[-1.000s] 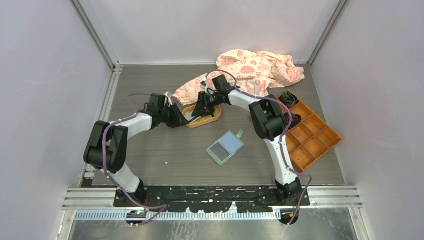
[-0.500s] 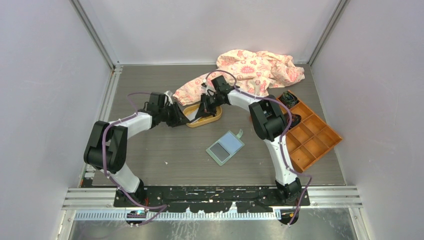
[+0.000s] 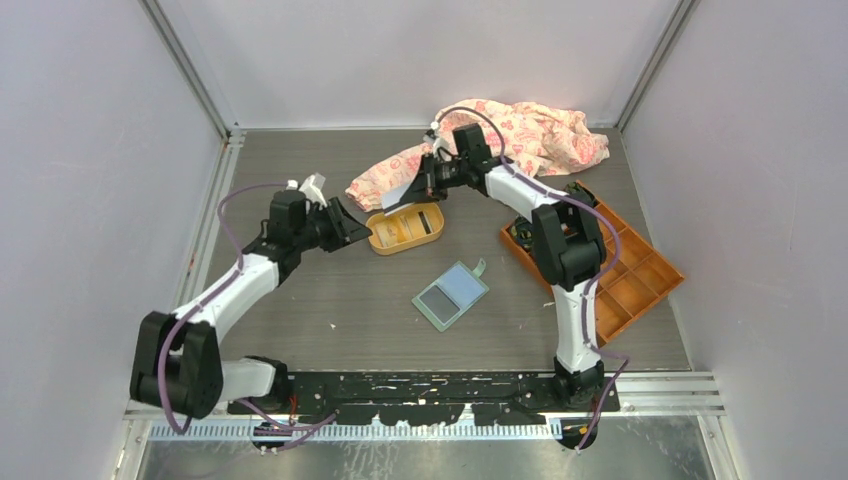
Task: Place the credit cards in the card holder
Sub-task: Pick up the credit card from the storage box, then insert the credit card into the card holder.
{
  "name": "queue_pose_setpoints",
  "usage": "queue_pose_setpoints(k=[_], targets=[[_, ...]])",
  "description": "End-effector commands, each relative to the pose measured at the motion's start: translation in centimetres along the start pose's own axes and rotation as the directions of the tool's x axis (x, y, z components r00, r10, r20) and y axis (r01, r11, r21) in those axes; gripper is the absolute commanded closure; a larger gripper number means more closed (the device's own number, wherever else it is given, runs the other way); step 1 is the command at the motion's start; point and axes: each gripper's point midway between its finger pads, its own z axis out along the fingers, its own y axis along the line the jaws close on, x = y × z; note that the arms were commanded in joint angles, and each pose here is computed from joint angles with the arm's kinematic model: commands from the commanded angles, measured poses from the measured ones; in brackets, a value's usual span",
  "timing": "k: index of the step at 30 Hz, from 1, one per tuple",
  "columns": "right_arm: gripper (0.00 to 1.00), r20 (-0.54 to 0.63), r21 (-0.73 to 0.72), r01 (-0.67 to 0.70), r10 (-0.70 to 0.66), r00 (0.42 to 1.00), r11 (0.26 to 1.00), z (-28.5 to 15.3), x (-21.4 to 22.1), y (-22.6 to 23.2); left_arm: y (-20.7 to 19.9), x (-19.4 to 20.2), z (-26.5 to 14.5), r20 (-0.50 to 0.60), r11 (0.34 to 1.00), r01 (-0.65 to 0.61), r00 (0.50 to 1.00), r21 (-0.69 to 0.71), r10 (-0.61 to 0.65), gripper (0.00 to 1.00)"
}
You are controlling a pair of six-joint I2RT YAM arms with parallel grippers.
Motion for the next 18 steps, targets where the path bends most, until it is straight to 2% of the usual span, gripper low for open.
queue_pose_setpoints(k=[1,6,10,13,18], targets=[[0.99,0.05,-0.186,0.086,-0.078,0.996,0.979,-2.8,-1.3,6.2,-2.6,-1.2,-2.4,0.115,0.991,-0.071,0.992,0.116,0.058,0.6],[0.99,0.097,-0.348,0.155,-0.129,0.987,0.925,-5.0,-0.8,10.3,-5.8,-0.9,-5.5,0.222,0.947,-0.145,0.972,0.286,0.082,0.52],[0.99,0.138,-0.415,0.279,-0.243,0.96,0.866,-7.2,0.3,13.4,-8.8,-0.2,-8.4,0.339,0.849,-0.251,0.936,0.464,0.091,0.44],[0.99,0.194,-0.438,0.393,-0.342,0.919,0.808,-9.2,1.4,15.8,-10.4,0.4,-10.8,0.427,0.764,-0.334,0.9,0.552,0.086,0.41],[0.99,0.257,-0.437,0.557,-0.495,0.83,0.706,-10.9,4.8,17.1,-12.2,1.2,-13.1,0.515,0.669,-0.433,0.853,0.604,0.086,0.4]])
